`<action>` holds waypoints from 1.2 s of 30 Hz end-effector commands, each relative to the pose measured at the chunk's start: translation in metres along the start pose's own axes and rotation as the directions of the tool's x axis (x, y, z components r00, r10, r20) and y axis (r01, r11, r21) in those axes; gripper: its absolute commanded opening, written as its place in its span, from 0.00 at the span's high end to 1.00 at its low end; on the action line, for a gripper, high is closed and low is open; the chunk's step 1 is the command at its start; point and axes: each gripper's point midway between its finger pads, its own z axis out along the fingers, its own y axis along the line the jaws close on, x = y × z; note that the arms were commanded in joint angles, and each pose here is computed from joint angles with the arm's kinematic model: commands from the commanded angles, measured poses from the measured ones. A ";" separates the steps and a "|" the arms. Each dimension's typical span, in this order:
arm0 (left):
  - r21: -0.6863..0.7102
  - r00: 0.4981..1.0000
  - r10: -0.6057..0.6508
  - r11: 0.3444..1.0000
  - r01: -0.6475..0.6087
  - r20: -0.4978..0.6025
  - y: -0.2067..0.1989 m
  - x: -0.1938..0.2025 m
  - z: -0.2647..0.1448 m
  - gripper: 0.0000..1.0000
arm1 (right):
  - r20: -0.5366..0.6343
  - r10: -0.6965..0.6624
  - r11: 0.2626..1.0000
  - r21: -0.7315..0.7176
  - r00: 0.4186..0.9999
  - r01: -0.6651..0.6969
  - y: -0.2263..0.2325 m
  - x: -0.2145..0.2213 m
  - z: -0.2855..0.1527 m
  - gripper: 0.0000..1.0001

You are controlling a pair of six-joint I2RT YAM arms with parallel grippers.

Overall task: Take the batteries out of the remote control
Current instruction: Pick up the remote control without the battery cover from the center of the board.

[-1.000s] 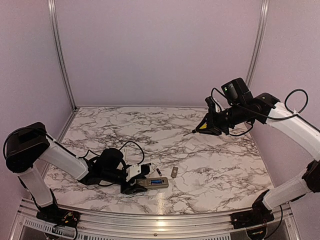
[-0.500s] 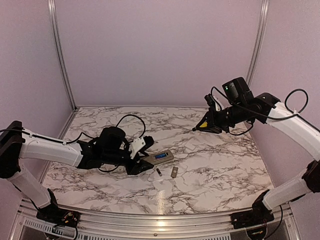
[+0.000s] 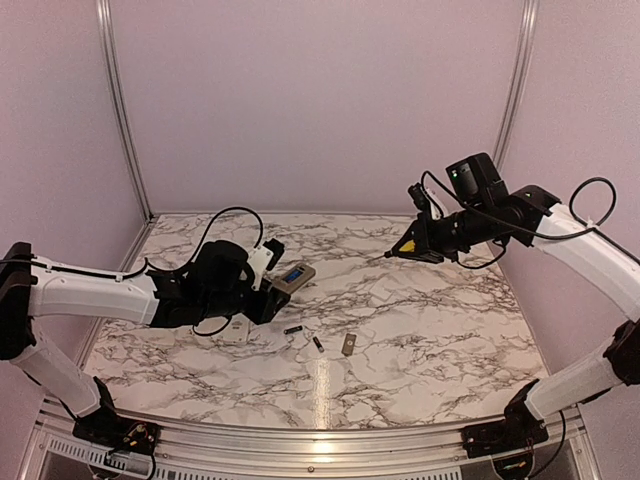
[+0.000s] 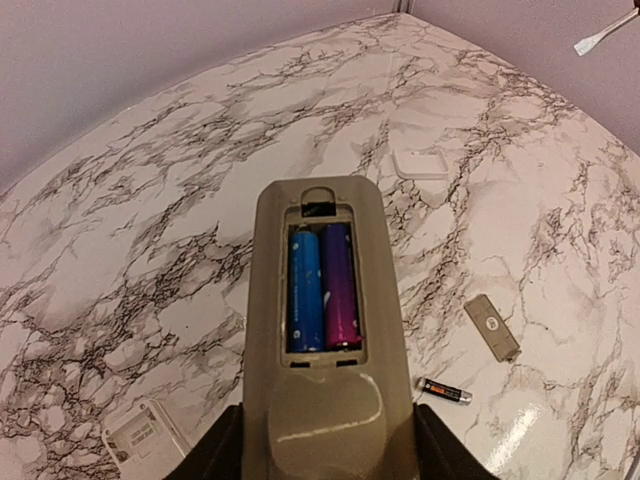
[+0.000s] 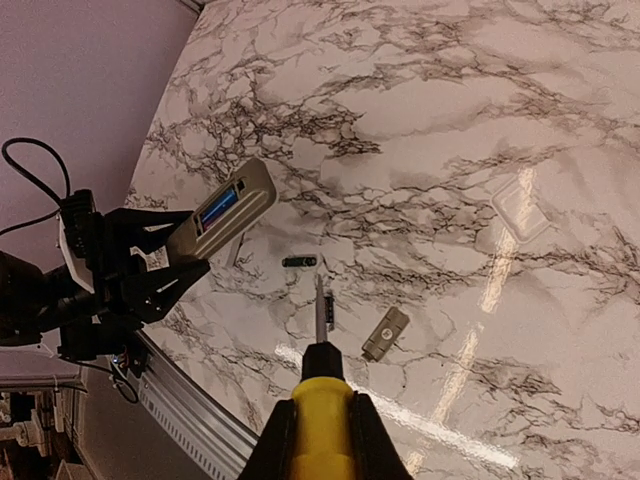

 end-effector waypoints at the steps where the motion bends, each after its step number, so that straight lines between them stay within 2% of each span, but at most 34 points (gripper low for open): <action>1: -0.073 0.999 0.045 0.996 -0.045 -0.001 0.016 0.001 -0.006 1.00 | 0.020 -0.041 0.999 -0.012 0.999 0.041 0.001 -0.009 0.002 1.00; 10: 0.121 0.995 0.098 0.988 -0.097 -0.001 -0.012 -0.004 -0.007 1.00 | 0.041 -0.105 0.993 -0.059 0.994 0.107 0.012 -0.013 0.000 1.00; 15: 0.279 0.978 0.204 0.937 -0.210 0.051 -0.039 -0.008 -0.014 1.00 | 0.046 -0.116 0.989 -0.082 0.992 0.120 0.015 -0.012 0.000 1.00; 20: 0.329 0.959 0.269 0.901 -0.283 0.091 -0.051 -0.014 -0.021 1.00 | 0.039 -0.137 0.989 -0.052 0.990 0.139 0.010 -0.008 -0.002 1.00; 25: 0.312 0.911 0.408 0.859 -0.405 0.061 -0.059 -0.009 -0.018 1.00 | 0.033 -0.222 0.967 -0.119 0.974 0.224 0.030 0.001 -0.013 1.00; 28: 0.260 0.871 0.483 0.833 -0.488 0.087 -0.063 -0.014 -0.019 1.00 | 0.008 -0.245 0.962 -0.123 0.970 0.244 0.035 0.009 -0.014 1.00; 36: 0.110 0.797 0.587 0.791 -0.602 0.140 -0.063 -0.036 -0.020 1.00 | -0.017 -0.296 0.950 -0.112 0.955 0.293 0.050 0.026 -0.017 1.00</action>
